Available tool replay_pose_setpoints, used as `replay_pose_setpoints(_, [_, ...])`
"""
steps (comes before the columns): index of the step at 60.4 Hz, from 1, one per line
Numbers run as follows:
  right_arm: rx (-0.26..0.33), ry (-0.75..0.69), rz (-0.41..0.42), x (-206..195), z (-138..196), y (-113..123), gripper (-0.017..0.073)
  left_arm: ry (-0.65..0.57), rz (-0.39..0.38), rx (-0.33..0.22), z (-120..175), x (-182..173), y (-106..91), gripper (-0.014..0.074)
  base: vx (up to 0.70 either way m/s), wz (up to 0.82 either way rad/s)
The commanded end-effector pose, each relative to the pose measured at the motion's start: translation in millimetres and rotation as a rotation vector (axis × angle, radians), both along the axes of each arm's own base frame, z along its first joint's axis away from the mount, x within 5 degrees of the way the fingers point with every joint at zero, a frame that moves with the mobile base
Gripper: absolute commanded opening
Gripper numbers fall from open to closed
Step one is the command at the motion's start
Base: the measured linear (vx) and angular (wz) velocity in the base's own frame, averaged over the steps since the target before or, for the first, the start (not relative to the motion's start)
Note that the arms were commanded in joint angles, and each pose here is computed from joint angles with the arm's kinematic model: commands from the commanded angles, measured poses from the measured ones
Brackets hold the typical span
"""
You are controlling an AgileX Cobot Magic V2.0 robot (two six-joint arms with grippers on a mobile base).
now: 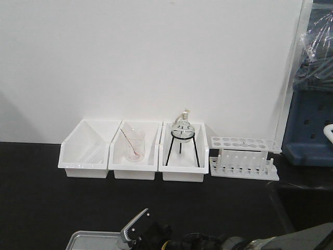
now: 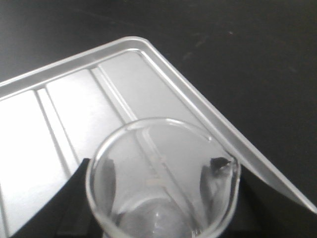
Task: Move beaker to silver tray on left bench
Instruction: 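Lower the held beaker with the right gripper onto the silver tray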
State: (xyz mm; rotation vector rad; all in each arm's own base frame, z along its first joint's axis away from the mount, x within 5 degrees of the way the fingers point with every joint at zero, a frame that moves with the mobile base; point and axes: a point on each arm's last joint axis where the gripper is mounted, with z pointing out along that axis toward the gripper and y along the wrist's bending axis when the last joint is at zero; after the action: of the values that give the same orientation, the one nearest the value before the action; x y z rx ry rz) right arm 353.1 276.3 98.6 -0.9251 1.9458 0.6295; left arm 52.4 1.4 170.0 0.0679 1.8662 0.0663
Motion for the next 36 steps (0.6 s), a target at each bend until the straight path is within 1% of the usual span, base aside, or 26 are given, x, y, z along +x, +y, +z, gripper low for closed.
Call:
replay_pose_setpoints(1, [0.111,-0.072,-0.018,7.0,38.9,4.8,0.0066,-0.062,-0.009,-0.004,0.3,1.8,-0.7,0.0001,0.00,0.00])
replay_pose_setpoints(6, [0.113,-0.073,-0.017,7.0,39.1,4.9,0.0120,-0.062,-0.009,-0.004,0.3,1.8,-0.7,0.0001,0.00,0.00])
replay_pose_setpoints(10, [0.113,-0.073,-0.017,7.0,39.1,4.9,0.0181,-0.062,-0.009,-0.004,0.3,1.8,-0.7,0.0001,0.00,0.00])
replay_pose_setpoints(18, [0.112,-0.074,-0.015,6.9,39.1,4.9,0.0344,-0.062,-0.009,-0.004,0.3,1.8,-0.7,0.0001,0.00,0.00])
replay_pose_setpoints(21, [0.110,-0.074,-0.013,6.8,39.0,5.0,0.0426,-0.062,-0.009,-0.004,0.3,1.8,-0.7,0.0001,0.00,0.00])
replay_pose_setpoints(26, [0.110,-0.072,-0.014,6.5,38.5,4.8,0.0527,-0.062,-0.009,-0.004,0.3,1.8,-0.7,0.0001,0.00,0.00])
replay_pose_setpoints(30, [0.110,-0.072,-0.014,6.5,38.5,4.8,0.0589,-0.062,-0.009,-0.004,0.3,1.8,-0.7,0.0001,0.00,0.00])
replay_pose_setpoints(36, [0.117,-0.076,-0.010,6.3,39.8,5.2,0.0637,-0.062,-0.009,-0.004,0.3,1.8,-0.7,0.0001,0.00,0.00])
